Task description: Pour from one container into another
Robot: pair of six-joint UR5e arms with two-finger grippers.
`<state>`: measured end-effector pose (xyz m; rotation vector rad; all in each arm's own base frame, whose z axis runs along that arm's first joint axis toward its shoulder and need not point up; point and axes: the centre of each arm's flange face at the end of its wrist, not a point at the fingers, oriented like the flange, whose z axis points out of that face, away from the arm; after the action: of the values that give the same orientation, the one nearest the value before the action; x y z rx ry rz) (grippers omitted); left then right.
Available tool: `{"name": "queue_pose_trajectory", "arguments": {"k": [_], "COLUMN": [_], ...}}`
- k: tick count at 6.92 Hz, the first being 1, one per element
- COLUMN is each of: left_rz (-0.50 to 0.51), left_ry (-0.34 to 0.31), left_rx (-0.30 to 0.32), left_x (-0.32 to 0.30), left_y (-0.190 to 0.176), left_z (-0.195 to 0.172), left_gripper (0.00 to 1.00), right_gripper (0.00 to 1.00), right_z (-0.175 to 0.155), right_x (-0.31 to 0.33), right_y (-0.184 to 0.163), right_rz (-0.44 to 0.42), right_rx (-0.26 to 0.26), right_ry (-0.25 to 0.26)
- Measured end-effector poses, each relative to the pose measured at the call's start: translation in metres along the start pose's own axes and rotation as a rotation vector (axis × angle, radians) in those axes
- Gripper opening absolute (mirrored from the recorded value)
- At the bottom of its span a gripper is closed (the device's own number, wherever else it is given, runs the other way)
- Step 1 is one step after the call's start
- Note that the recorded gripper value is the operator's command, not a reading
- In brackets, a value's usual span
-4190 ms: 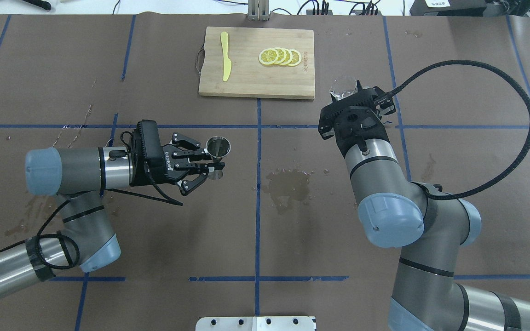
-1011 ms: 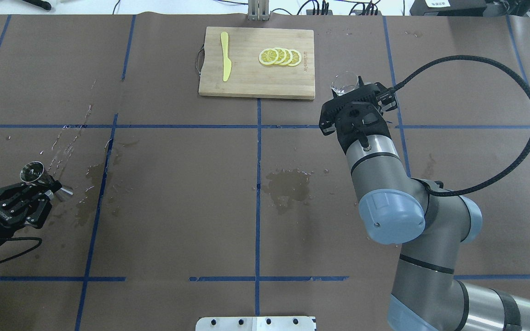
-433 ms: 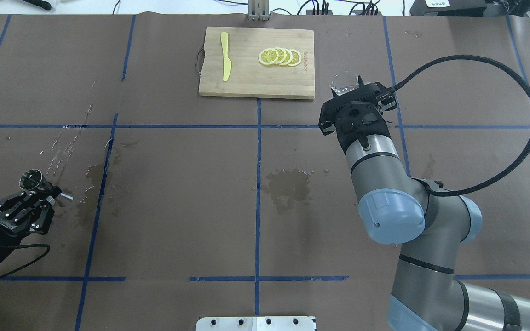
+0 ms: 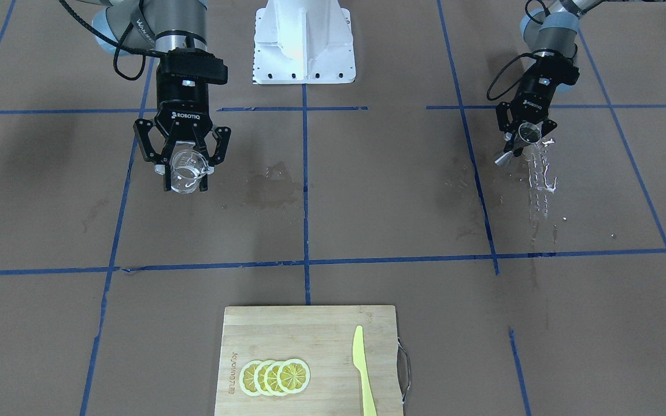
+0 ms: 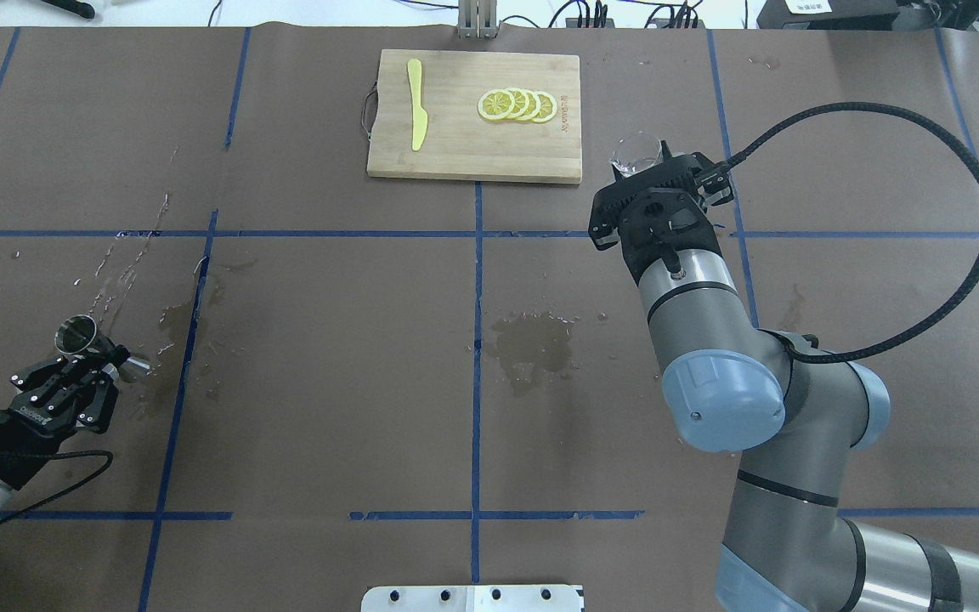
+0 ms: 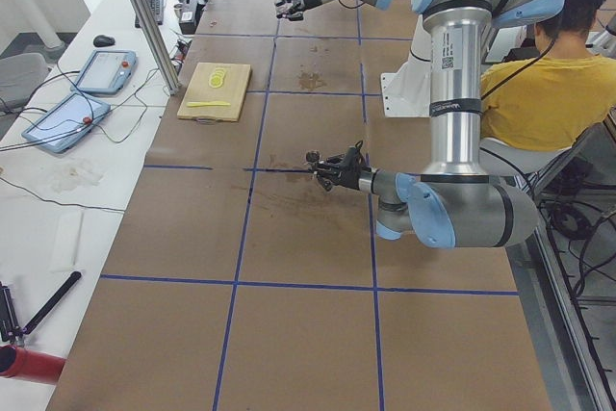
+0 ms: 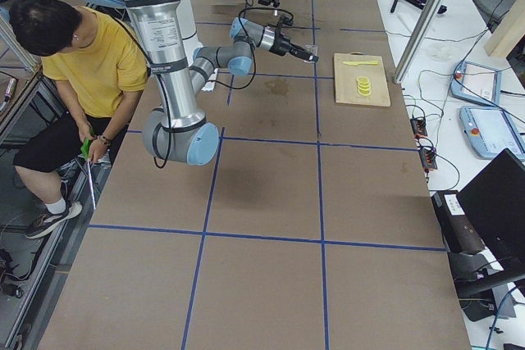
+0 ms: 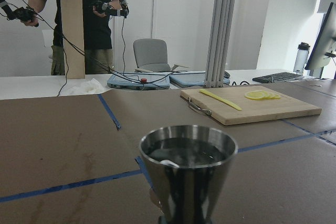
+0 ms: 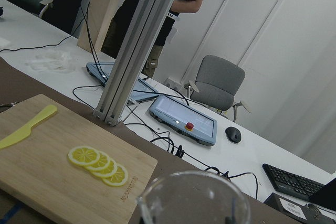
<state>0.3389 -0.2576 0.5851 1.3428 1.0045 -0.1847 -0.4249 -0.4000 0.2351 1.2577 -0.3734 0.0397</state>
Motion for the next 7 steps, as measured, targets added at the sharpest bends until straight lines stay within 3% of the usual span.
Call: {"name": "queue_pose_trajectory", "arguments": {"k": [7], "left_rz": [0.014], "left_ry": [0.031], "left_rx": [-0.01], "left_x": [0.0133], "left_y": [0.0084], "left_z": [0.0073], "left_gripper": [0.0], "right_gripper": [0.0], "right_z": [-0.0004], "right_x": [0.0004], "right_y": [-0.0002], "right_rz": [0.0], "right_rx": [0.0], "right_ry": [0.0]}}
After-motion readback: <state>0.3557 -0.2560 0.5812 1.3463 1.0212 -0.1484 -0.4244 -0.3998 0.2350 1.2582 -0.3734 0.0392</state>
